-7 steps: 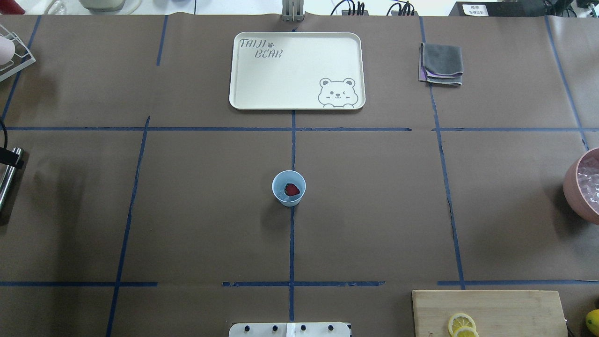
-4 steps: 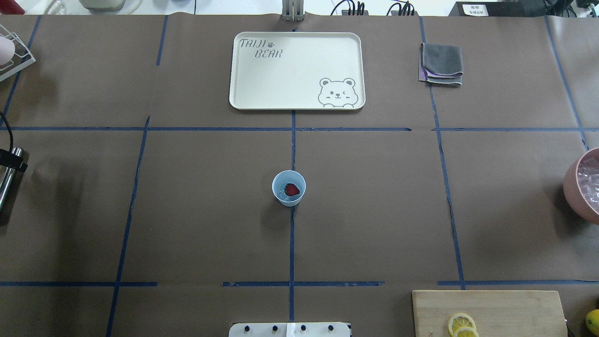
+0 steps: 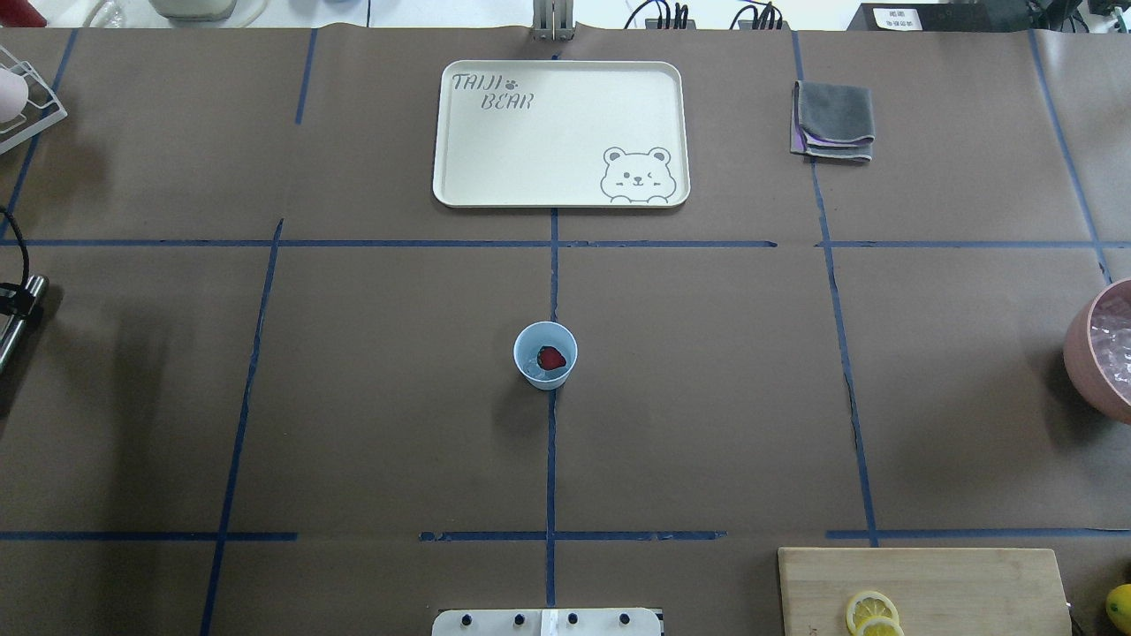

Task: Mash ice and strawberries in cup
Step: 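Grasp the steel muddler rod upright with the left gripper, then lift the steel rod and carry it above the light-blue cup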

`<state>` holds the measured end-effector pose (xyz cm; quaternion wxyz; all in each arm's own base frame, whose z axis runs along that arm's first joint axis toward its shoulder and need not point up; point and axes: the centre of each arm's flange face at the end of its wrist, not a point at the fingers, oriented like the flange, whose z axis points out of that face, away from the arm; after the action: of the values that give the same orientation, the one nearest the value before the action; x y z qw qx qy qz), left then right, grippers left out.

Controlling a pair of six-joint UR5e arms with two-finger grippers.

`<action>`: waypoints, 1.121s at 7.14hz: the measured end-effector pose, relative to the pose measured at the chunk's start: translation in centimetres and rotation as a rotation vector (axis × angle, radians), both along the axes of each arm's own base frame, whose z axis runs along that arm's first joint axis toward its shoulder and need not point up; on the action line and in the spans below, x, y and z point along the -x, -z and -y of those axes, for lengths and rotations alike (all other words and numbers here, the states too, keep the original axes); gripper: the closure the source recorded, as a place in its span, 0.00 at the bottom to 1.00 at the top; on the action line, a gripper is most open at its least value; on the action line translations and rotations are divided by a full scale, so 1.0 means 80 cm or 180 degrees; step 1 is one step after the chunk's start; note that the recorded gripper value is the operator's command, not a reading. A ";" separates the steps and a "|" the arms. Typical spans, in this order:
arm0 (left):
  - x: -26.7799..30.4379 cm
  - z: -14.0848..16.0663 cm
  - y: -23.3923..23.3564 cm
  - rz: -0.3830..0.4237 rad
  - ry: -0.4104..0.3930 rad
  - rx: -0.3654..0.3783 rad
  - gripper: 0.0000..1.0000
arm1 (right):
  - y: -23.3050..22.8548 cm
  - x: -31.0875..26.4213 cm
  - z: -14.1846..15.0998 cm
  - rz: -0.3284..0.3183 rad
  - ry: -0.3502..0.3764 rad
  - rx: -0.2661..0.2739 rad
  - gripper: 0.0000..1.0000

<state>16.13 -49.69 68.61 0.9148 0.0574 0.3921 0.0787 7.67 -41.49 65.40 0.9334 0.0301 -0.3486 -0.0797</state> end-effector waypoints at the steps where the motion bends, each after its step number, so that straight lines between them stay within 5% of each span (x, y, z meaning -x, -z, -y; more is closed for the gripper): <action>1: 0.000 0.005 0.025 -0.0052 0.0002 -0.0109 1.00 | 0.001 0.000 0.000 0.0000 -0.0001 -0.0007 0.01; 6: -0.016 0.086 0.305 -0.0726 0.0118 -0.1504 1.00 | 0.006 -0.002 0.001 -0.0001 -0.0016 -0.0032 0.01; 8: -0.024 0.080 0.372 -0.1169 0.0154 -0.2189 1.00 | 0.008 -0.002 0.001 -0.0001 -0.0019 -0.0037 0.01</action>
<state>18.07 -56.09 38.83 0.7583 0.3830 0.4986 0.1723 7.86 -41.58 64.78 0.9335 0.0366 -0.3479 -0.0789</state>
